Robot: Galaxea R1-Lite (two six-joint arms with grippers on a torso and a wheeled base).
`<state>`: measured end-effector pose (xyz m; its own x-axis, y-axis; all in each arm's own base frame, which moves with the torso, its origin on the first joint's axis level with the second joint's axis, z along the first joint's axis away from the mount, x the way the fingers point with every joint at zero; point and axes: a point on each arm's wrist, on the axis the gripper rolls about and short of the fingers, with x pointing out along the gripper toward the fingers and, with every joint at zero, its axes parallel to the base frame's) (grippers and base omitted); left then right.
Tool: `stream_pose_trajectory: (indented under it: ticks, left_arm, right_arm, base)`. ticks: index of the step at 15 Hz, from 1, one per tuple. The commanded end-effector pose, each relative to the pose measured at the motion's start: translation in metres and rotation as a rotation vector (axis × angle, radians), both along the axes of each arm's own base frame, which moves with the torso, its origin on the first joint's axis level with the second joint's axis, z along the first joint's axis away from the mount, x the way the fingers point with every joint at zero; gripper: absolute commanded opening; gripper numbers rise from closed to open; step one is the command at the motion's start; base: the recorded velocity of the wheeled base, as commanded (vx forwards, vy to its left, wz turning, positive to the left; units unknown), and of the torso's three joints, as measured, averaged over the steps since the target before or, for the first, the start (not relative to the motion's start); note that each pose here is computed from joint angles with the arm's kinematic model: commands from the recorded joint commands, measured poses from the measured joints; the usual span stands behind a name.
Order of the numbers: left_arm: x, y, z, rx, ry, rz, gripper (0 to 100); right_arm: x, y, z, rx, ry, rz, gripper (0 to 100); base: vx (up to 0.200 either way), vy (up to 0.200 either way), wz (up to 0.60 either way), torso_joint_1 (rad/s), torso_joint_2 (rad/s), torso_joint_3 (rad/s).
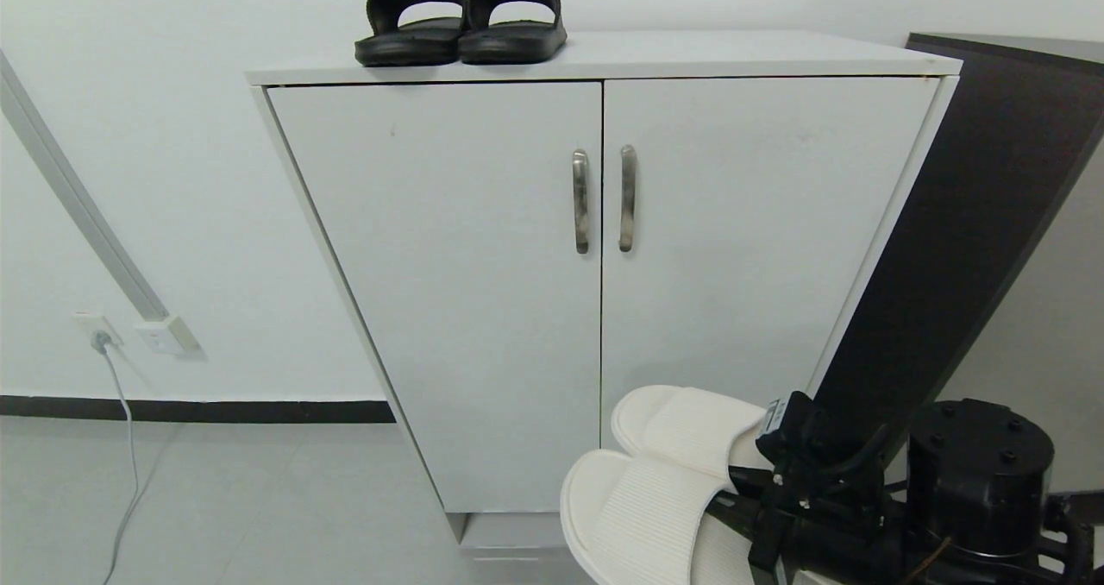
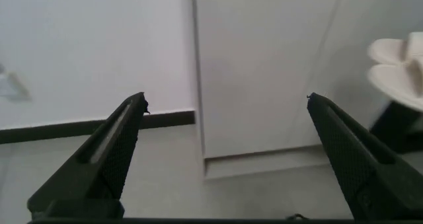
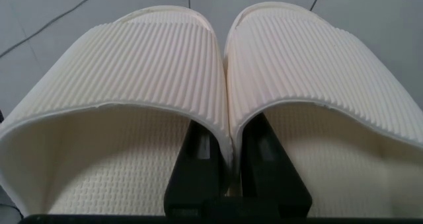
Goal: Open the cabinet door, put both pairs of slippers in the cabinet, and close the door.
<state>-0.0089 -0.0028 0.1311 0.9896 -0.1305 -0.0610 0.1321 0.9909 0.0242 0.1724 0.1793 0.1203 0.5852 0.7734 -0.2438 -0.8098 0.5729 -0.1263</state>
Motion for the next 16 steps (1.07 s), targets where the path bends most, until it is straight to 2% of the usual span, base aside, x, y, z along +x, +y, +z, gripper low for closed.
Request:
stream_pose_trajectory:
  ticks: [1, 2, 5, 6, 7, 9, 10, 11, 12, 13, 14, 15, 16]
  left_arm:
    - [0.059, -0.004, 0.048, -0.046, 0.189, -0.146, 100]
    - [0.077, -0.006, 0.056, -0.05, 0.202, -0.194, 100]
    - [0.127, -0.024, 0.071, -0.033, 0.156, -0.329, 100]
    - [0.136, -0.027, 0.073, -0.027, 0.152, -0.33, 100]
    - [0.158, -0.039, 0.074, -0.009, 0.151, -0.322, 100]
    - [0.194, -0.065, 0.084, -0.003, 0.089, -0.358, 100]
    - [0.208, -0.082, 0.085, 0.009, 0.084, -0.337, 100]
    - [0.223, -0.102, 0.086, 0.024, 0.089, -0.276, 100]
    - [0.234, -0.122, 0.088, 0.022, 0.083, -0.235, 100]
    - [0.241, -0.138, 0.091, 0.006, 0.06, -0.238, 100]
    - [0.241, -0.14, 0.093, 0.003, 0.052, -0.244, 100]
    - [0.242, -0.154, 0.105, -0.022, 0.0, -0.309, 100]
    - [0.241, -0.164, 0.114, -0.035, -0.001, -0.415, 100]
  right_arm:
    - [-0.001, -0.001, 0.004, 0.011, -0.011, 0.003, 0]
    - [-0.002, -0.001, 0.004, 0.011, -0.011, 0.003, 0]
    - [-0.002, -0.001, 0.003, 0.01, -0.009, 0.003, 0]
    - [-0.002, -0.001, 0.003, 0.009, -0.008, 0.003, 0]
    - [-0.001, -0.001, 0.002, 0.007, -0.006, 0.001, 0]
    - [0.0, 0.0, -0.001, -0.004, 0.005, 0.001, 0]
    - [0.001, 0.001, -0.004, -0.01, 0.01, 0.001, 0]
    - [0.001, 0.001, -0.004, -0.011, 0.011, 0.001, 0]
    - [0.001, 0.001, -0.005, -0.012, 0.012, 0.001, 0]
    - [0.001, 0.001, -0.005, -0.013, 0.013, 0.001, 0]
    - [0.001, 0.001, -0.005, -0.013, 0.013, 0.0, 0]
    - [0.001, 0.001, -0.005, -0.014, 0.012, -0.001, 0]
    - [0.001, 0.001, -0.005, -0.014, 0.012, -0.001, 0]
  base:
    - [0.0, 0.0, 0.0, 0.0, 0.0, 0.0]
    - [0.0, 0.0, 0.0, 0.0, 0.0, 0.0]
    - [0.0, 0.0, 0.0, 0.0, 0.0, 0.0]
    - [0.0, 0.0, 0.0, 0.0, 0.0, 0.0]
    - [0.0, 0.0, 0.0, 0.0, 0.0, 0.0]
    - [0.0, 0.0, 0.0, 0.0, 0.0, 0.0]
    - [0.0, 0.0, 0.0, 0.0, 0.0, 0.0]
    - [0.0, 0.0, 0.0, 0.0, 0.0, 0.0]
    - [0.0, 0.0, 0.0, 0.0, 0.0, 0.0]
    - [0.0, 0.0, 0.0, 0.0, 0.0, 0.0]
    - [0.0, 0.0, 0.0, 0.0, 0.0, 0.0]
    - [0.0, 0.0, 0.0, 0.0, 0.0, 0.0]
    - [0.0, 0.0, 0.0, 0.0, 0.0, 0.0]
